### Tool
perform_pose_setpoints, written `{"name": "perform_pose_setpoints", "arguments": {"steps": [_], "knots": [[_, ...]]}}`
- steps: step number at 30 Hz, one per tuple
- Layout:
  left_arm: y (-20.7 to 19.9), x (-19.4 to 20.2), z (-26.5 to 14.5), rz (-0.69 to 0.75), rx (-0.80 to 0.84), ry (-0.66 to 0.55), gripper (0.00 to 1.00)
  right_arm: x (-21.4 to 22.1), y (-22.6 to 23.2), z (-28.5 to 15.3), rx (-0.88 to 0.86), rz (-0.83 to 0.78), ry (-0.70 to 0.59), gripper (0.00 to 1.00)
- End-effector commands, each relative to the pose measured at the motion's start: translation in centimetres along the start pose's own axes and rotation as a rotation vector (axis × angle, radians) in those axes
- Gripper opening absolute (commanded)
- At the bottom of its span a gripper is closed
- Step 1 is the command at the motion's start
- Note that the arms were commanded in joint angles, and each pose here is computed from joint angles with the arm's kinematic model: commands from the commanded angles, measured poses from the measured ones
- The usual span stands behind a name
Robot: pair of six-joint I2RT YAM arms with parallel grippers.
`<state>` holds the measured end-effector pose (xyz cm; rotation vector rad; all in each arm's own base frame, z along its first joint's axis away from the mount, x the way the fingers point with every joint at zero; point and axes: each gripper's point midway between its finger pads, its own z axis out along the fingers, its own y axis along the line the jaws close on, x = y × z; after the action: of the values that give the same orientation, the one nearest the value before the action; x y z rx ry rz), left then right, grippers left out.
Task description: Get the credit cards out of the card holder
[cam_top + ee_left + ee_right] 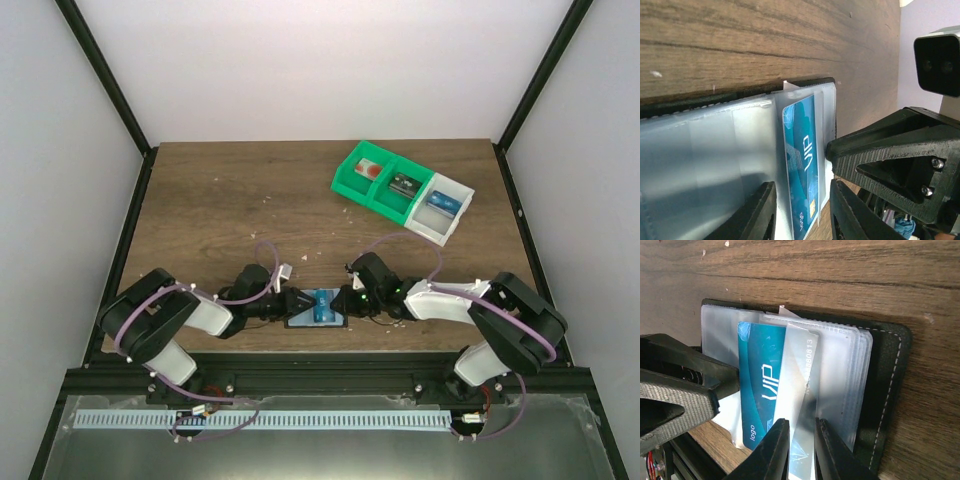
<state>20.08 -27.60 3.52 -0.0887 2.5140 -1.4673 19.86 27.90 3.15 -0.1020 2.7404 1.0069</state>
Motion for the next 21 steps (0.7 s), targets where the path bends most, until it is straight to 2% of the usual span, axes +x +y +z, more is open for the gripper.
{"name": "perform_pose_setpoints", "arguments": {"steps": [1, 21], "knots": [[-0.5, 0.2, 0.5, 0.021, 0.026, 0.014, 0.3, 0.4, -1.0, 0.3, 0.024, 0.016, 0.011, 0.16], [-1.8, -0.1, 0.9, 0.051, 0.041, 0.017, 0.3, 0.4, -1.0, 0.5, 0.028, 0.014, 0.012, 0.16]]}}
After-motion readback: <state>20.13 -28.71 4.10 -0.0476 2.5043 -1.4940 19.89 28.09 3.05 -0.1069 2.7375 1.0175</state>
